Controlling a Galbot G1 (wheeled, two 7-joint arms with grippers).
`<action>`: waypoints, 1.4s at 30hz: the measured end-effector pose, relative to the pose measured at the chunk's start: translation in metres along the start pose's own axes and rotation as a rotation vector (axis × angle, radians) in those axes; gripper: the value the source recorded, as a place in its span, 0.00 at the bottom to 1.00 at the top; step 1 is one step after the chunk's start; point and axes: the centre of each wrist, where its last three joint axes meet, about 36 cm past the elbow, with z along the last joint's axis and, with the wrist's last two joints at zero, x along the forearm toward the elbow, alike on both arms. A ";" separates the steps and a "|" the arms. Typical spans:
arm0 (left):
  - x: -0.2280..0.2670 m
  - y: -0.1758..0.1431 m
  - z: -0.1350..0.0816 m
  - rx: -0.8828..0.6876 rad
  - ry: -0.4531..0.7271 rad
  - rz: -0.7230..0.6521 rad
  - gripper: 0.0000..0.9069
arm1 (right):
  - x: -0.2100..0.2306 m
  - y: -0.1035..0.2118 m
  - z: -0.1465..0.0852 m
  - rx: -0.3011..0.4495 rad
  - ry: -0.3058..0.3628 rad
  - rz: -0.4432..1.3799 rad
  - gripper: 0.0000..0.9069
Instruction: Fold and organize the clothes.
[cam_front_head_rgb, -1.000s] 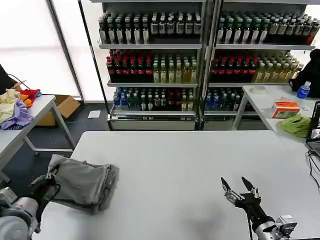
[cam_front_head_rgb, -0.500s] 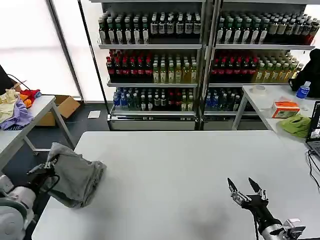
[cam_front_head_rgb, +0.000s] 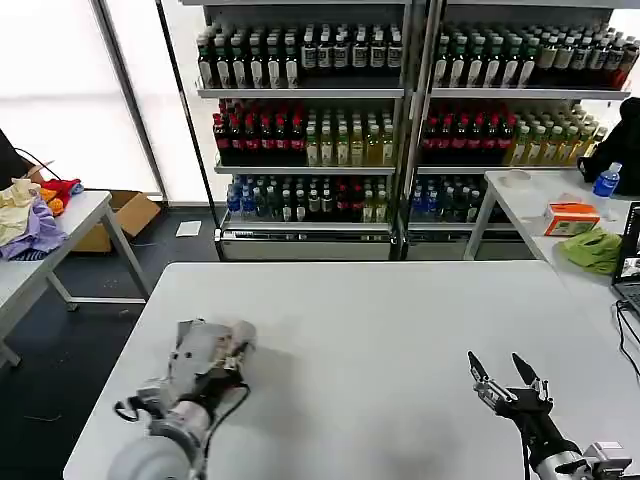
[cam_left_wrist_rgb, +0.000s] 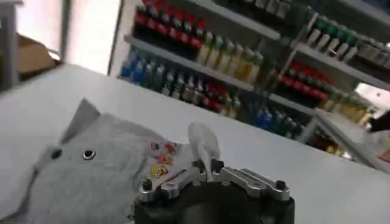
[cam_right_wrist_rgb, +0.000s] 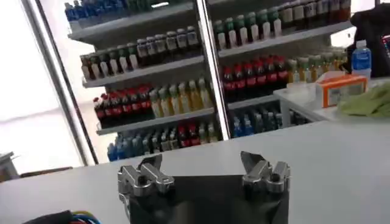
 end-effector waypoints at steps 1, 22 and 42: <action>-0.006 -0.007 0.006 0.009 0.014 0.013 0.02 | 0.001 0.001 0.000 0.001 0.004 0.000 1.00; -0.071 -0.109 0.015 0.145 0.034 0.233 1.00 | -0.033 0.048 0.014 -0.004 0.212 -0.113 1.00; 0.032 -0.004 -0.060 0.252 -0.176 0.211 1.00 | -0.118 0.102 0.065 -0.140 0.346 -0.191 0.00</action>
